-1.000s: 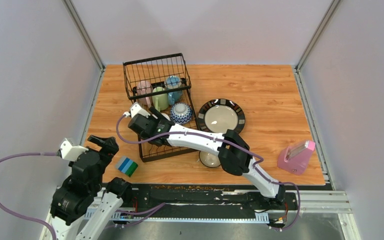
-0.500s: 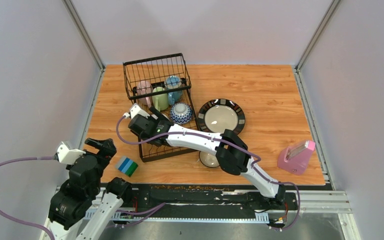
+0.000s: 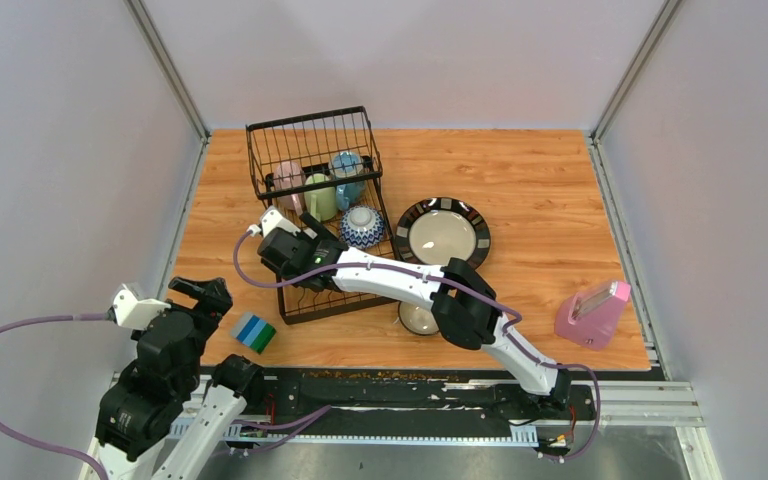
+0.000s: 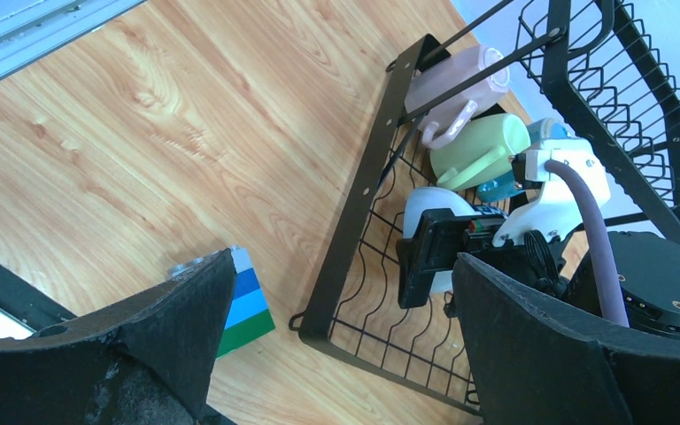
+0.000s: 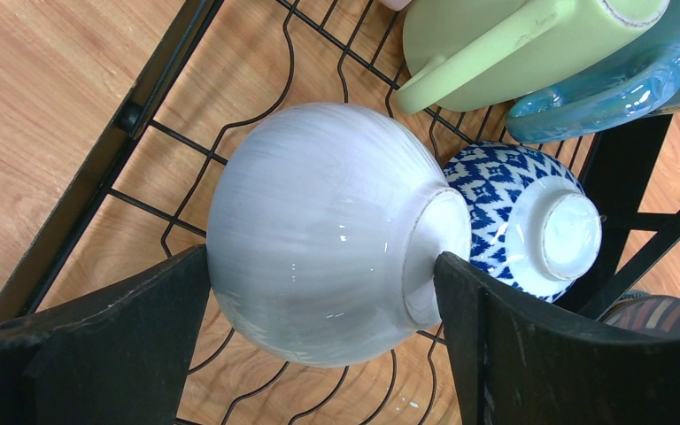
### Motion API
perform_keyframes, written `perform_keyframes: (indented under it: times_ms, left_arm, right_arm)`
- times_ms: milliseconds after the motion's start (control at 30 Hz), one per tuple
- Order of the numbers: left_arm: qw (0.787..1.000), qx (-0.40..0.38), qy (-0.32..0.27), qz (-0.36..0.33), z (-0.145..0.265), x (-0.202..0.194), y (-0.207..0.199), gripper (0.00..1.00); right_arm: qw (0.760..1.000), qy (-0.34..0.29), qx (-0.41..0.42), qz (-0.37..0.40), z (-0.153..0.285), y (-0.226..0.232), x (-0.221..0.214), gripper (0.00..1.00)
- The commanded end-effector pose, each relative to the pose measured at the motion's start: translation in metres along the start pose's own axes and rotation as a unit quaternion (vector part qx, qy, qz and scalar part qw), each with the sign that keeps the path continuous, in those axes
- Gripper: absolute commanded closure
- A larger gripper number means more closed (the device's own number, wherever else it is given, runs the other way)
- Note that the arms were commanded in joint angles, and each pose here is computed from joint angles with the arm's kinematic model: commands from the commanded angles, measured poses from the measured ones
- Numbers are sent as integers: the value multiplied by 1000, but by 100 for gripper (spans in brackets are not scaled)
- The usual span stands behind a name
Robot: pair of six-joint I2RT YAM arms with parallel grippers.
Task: Load the mixed dishes into the dish rack
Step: Turn the bowl upside down on the dish rack.
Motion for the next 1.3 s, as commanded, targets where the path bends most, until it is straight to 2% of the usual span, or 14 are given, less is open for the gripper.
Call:
perform_keyframes:
  times_ms: [0, 633, 1267]
  left_arm:
    - [1000, -2, -16, 7, 3, 9, -1, 2]
    - [1000, -5, -14, 8, 1, 6, -1, 1]
    - [1000, -18, -11, -1, -3, 6, -12, 0]
  right_arm:
    - [992, 92, 89, -23, -19, 49, -65, 7]
    - [991, 89, 100, -24, -21, 54, -67, 0]
    - [982, 94, 161, -21, -13, 68, -72, 0]
Point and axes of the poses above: each gripper's point midway between its finger pads, its own z axis back along the fingers, its own y axis along the line the jaws close on, x = y × z, the point moved 1 cm from there along z, back along the fingers, and after that the axes turned 8 degrees about -z, right-handed, at the moved point
